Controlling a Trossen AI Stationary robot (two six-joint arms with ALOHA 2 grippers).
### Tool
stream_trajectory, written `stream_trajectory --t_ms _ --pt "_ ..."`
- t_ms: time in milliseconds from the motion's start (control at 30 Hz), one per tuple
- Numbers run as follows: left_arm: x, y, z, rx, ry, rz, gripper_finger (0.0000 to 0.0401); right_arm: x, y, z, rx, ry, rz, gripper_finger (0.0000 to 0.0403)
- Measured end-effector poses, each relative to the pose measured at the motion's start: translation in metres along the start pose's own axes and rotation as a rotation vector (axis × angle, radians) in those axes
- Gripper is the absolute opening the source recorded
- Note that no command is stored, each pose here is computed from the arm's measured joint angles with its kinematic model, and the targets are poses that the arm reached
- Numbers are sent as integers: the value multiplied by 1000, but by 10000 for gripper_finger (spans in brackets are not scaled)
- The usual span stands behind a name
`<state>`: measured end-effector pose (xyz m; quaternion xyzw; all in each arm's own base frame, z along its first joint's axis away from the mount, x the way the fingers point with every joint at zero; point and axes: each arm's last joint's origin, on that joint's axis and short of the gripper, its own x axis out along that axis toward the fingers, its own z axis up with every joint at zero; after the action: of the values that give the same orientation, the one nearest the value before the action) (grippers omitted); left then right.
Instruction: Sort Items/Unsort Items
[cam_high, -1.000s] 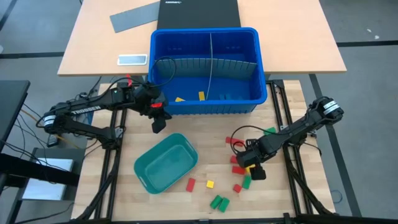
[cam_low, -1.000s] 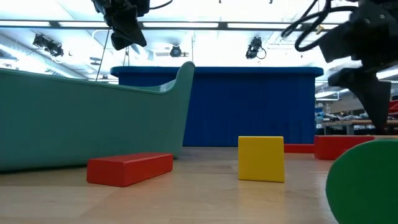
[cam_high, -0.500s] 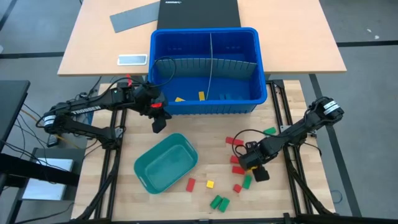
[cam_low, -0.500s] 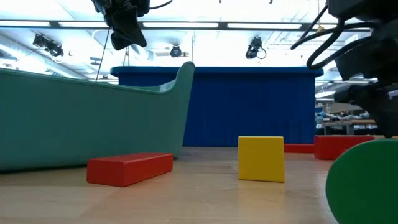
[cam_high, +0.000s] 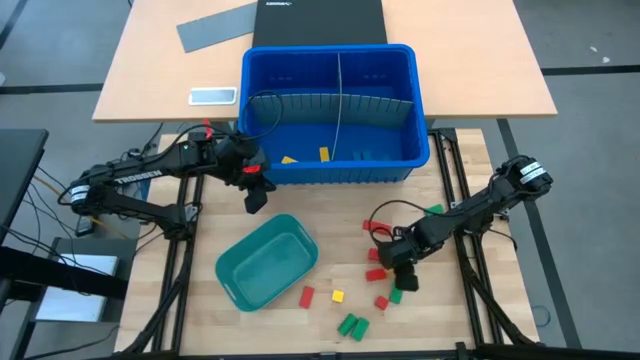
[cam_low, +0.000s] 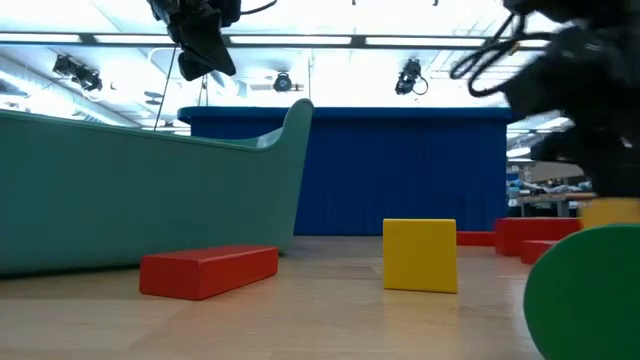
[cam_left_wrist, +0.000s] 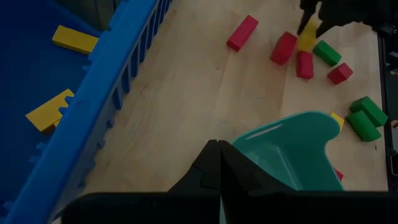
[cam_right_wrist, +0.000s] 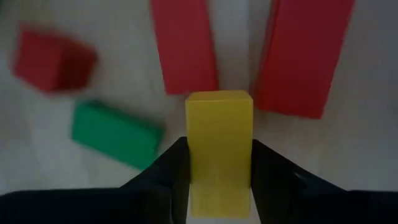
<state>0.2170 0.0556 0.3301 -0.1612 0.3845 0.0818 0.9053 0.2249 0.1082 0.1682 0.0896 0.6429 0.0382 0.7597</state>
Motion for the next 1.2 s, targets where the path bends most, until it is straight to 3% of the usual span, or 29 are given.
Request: stream_trajectory --t_ms 267,433,600,767,933,1033,1200 --pt "0 0 0 4 -2 8 0 -29 13 24 68 -84 25 127" --pt "0 0 0 4 -2 8 0 -69 27 45 46 -171 27 127" --pt "0 0 4 12 -42 1 0 -126 20 79 94 -442 -144 127" --pt "0 -1 8 17 -79 -6 0 -185 -15 112 242 -739 -352 127" --pt "0 -1 7 33 -77 -7 0 -229 -64 141 386 -1062 -416 127" --pt "0 -1 8 38 -78 -9 0 -242 -95 156 447 -1205 -446 127" --pt "0 -2 8 39 -76 -23 0 -235 -140 176 497 -1268 -475 127"
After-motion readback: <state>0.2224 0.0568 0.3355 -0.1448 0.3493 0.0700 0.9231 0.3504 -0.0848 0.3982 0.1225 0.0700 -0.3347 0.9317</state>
